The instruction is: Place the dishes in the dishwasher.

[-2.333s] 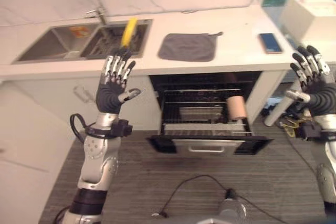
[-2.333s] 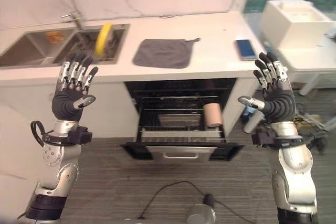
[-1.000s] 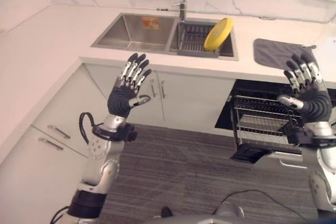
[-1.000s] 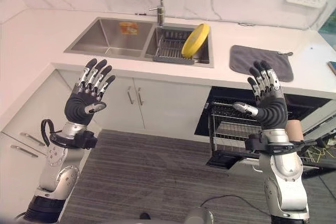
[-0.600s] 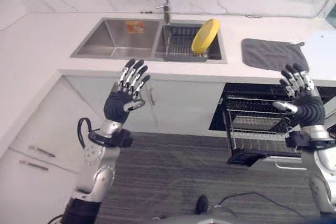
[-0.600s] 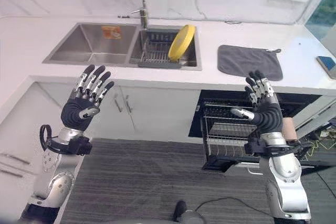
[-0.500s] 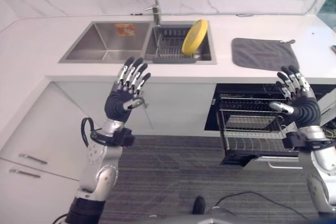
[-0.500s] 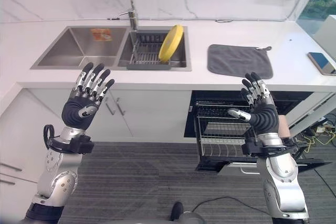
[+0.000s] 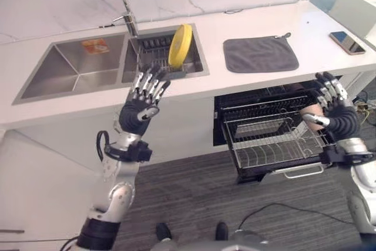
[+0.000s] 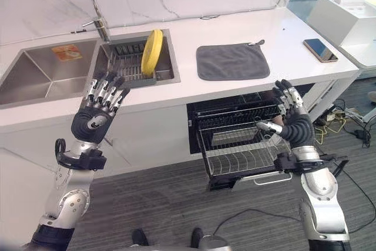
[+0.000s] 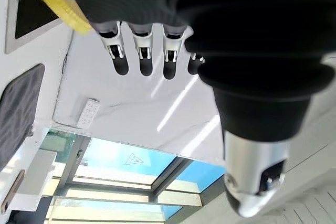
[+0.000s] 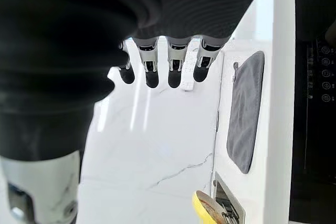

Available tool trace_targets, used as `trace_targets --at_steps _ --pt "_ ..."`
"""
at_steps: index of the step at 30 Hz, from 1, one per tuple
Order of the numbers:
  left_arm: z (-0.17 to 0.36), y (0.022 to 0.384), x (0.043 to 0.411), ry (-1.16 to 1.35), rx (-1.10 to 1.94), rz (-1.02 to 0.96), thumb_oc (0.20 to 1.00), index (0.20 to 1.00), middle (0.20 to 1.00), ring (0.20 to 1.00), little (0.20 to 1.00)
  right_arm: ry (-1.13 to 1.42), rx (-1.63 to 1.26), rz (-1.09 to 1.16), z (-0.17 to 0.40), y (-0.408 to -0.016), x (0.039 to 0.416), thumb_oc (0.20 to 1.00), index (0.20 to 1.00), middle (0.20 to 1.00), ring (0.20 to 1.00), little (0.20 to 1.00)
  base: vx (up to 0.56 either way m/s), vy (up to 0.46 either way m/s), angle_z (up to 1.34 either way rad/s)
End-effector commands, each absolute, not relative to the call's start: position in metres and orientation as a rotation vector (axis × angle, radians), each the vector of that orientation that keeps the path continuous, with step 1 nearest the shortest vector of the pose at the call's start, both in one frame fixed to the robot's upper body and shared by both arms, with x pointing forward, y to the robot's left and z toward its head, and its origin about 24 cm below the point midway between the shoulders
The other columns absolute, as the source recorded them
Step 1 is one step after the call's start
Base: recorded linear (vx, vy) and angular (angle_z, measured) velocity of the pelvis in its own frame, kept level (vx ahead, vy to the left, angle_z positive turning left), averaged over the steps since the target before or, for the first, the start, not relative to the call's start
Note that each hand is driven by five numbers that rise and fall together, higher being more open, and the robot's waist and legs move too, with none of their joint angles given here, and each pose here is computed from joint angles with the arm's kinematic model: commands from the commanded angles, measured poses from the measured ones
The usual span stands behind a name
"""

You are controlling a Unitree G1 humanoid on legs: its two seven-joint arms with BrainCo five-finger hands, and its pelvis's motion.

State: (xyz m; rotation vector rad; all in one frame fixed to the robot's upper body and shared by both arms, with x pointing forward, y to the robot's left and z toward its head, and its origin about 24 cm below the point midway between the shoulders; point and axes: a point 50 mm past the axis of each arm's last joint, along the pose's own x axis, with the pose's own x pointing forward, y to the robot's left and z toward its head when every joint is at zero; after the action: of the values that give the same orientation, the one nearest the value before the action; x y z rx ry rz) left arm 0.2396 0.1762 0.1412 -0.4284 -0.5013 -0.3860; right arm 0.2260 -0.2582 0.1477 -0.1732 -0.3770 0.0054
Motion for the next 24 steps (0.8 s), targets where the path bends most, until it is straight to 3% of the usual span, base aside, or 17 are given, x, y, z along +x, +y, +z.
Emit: trace_targets --at_steps 1,12,24 --pt "0.148 0.187 0.231 -0.565 -0.435 -0.387 1.000 1.000 1.000 1.000 1.000 -0.530 -0.194 0.046 0.176 -0.253 0.221 1.000 1.000 1.000 1.000 1.000 0.28 0.380 0.16" --pt "0.146 0.179 0.229 -0.518 -0.448 -0.463 1.000 1.000 1.000 1.000 1.000 -0.525 -0.232 0.074 0.179 -0.246 0.222 1.000 1.000 1.000 1.000 1.000 0.11 0.258 0.19" --pt "0.149 0.179 0.229 -0.551 -0.435 -0.415 1.000 1.000 1.000 1.000 1.000 -0.548 -0.169 0.014 0.176 -0.243 0.227 1.000 1.000 1.000 1.000 1.000 0.05 -0.436 -0.11"
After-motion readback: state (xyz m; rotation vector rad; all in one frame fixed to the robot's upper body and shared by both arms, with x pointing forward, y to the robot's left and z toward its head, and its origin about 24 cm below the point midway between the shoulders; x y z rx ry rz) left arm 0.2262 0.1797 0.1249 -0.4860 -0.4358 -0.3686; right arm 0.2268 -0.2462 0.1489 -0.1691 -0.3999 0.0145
